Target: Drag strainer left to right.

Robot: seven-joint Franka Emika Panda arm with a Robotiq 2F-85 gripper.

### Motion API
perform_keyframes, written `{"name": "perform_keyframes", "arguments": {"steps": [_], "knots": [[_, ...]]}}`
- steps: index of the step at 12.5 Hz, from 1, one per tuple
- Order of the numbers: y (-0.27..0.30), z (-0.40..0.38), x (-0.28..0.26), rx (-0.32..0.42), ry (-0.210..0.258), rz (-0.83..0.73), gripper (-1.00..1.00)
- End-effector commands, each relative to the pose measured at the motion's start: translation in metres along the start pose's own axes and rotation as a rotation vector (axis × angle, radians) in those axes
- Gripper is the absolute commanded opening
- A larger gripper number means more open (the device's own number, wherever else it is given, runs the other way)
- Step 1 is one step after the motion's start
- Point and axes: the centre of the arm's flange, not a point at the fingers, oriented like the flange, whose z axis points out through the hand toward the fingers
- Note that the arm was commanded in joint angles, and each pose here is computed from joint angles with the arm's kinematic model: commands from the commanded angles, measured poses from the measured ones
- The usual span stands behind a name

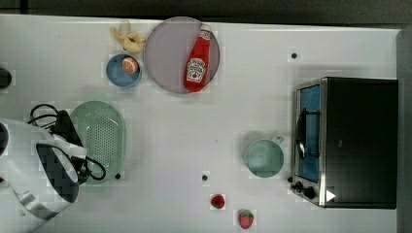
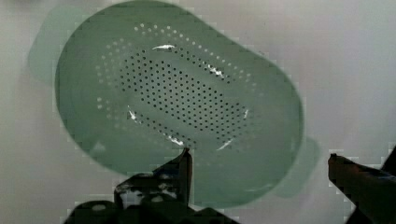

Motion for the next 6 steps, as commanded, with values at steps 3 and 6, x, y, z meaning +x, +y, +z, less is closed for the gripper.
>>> {"name": "perform_keyframes", "arguments": {"steps": [3, 6], "knots": [[-0.034, 0.07, 0.019, 0.061, 0.012, 0.385, 1.0], [-0.041, 0.111, 0.024, 0.072, -0.015, 0.362, 1.0]]}}
